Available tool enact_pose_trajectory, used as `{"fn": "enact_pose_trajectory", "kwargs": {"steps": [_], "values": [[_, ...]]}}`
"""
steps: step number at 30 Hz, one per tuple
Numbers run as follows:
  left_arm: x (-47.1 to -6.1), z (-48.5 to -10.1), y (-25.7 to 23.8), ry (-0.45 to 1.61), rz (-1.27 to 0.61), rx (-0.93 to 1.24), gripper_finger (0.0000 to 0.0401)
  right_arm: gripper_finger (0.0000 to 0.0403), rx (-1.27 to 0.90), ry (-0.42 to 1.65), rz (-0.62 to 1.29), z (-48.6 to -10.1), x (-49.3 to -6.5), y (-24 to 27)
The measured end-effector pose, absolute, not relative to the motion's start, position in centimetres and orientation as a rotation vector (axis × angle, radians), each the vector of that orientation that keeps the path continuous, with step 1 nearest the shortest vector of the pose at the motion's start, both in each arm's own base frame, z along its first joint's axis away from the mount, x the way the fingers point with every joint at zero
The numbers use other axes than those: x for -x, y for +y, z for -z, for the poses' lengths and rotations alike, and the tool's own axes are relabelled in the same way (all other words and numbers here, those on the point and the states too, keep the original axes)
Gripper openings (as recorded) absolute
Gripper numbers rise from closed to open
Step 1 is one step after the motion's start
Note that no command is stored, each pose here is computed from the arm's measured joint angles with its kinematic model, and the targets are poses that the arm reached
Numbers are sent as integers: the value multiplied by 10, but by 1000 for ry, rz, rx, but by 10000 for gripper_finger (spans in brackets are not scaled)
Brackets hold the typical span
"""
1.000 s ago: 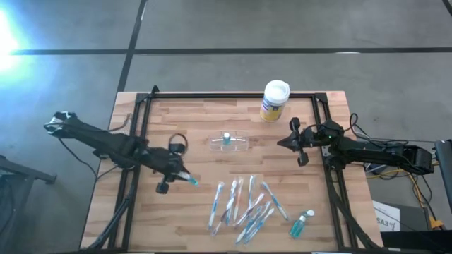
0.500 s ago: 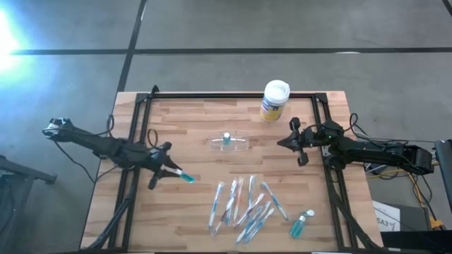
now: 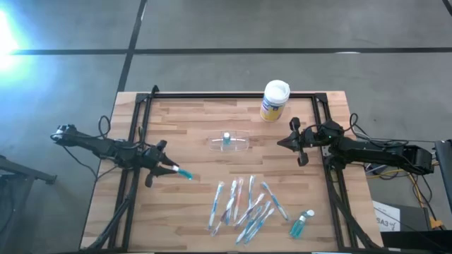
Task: Pick & Place toothbrushing station
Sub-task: Put the blue mouthwash into the transparent organizer
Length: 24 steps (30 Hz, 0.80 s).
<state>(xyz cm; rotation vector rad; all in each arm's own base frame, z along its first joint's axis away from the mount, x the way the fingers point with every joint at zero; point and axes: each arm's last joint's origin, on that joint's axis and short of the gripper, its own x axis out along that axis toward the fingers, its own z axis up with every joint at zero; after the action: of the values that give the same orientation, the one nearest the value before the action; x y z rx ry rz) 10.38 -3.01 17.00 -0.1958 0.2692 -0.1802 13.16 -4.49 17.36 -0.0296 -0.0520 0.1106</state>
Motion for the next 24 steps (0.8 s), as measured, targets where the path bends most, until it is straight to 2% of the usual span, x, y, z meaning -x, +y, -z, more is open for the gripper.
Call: {"fn": "enact_pose_trajectory", "kwargs": {"steps": [10,17,24], "values": [[-107,-197,-28,216,102,200,99,8,35,-53,-111,-174,-132,-45],[-122,-253,-30,270,20,115,99,8,40,-53,-111,-174,-132,-45],[-163,-317,-35,442,-73,39,99,8,40,-53,-110,-174,-132,-45]]}}
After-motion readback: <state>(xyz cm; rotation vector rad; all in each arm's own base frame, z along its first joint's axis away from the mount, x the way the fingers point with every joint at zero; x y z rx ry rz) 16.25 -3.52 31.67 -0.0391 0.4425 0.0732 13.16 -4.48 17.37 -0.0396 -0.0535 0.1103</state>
